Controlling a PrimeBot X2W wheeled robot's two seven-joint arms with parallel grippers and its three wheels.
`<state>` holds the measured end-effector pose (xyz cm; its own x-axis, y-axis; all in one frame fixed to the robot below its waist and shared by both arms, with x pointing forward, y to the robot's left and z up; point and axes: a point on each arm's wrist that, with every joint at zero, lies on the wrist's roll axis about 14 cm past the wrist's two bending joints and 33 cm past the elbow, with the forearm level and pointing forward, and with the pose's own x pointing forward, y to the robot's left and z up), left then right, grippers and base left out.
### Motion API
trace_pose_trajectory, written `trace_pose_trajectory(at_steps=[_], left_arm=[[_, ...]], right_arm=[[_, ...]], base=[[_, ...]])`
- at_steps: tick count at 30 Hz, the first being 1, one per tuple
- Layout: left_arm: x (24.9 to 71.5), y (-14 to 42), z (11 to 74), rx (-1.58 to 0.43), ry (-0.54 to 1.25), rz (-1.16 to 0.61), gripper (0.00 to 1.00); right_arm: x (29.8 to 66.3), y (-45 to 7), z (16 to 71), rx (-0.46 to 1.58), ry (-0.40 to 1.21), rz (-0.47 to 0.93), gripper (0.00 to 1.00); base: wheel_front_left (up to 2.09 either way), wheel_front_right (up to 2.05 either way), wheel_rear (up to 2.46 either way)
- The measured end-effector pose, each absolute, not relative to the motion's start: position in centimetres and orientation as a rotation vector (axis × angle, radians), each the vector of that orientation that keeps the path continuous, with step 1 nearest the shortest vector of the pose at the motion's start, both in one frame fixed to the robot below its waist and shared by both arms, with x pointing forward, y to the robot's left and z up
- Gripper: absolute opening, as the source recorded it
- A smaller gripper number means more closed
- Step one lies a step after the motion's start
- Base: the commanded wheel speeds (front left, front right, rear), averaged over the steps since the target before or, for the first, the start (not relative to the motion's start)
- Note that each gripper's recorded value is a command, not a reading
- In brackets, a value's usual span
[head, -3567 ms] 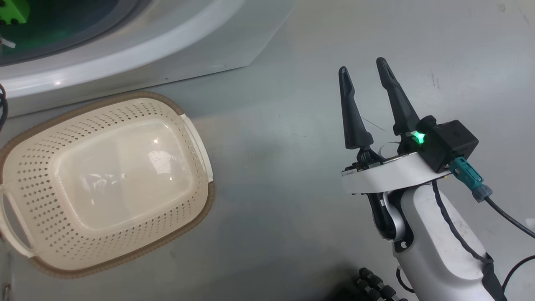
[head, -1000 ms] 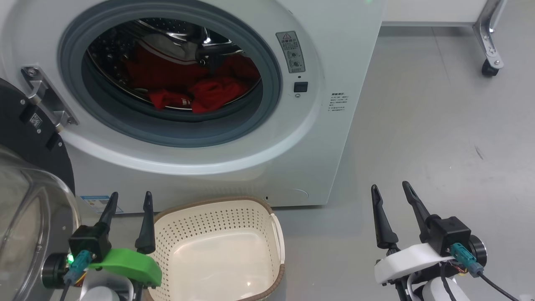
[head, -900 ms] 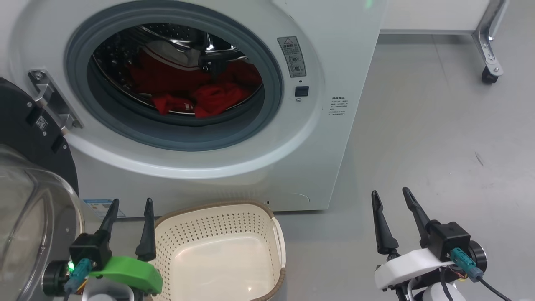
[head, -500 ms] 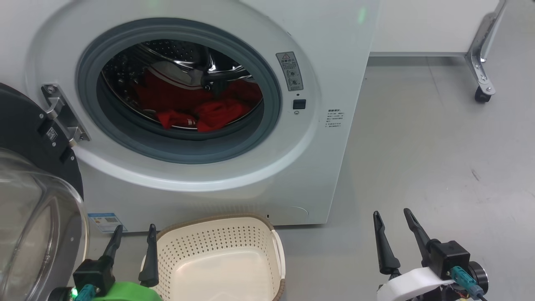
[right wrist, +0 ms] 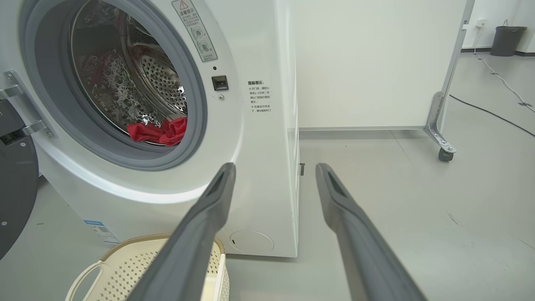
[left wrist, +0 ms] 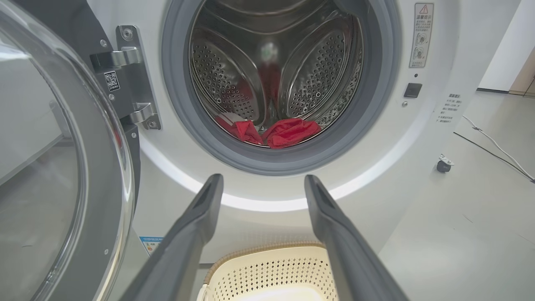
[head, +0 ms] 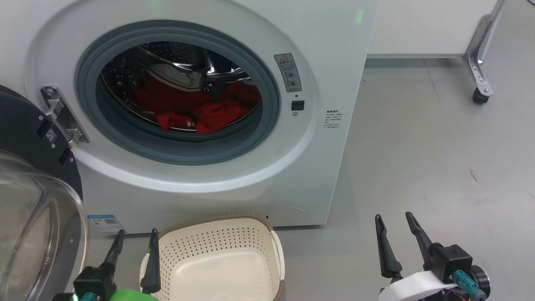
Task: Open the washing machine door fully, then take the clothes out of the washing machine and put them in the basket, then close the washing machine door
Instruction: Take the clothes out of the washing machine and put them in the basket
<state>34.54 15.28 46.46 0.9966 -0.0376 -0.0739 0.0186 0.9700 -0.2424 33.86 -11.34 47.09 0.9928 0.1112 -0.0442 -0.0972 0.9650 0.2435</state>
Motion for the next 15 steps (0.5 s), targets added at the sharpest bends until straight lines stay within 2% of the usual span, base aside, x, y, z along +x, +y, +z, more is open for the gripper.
trace_pose_trajectory(at_steps=[15], left_arm=[[34.60,15.28,46.58,-0.250,0.087,-0.024,1.00]], right_arm=[[34.29,-11.17,47.09,0.242,0.058,0.113,1.00]], base=[[0.00,0.00,0.00]])
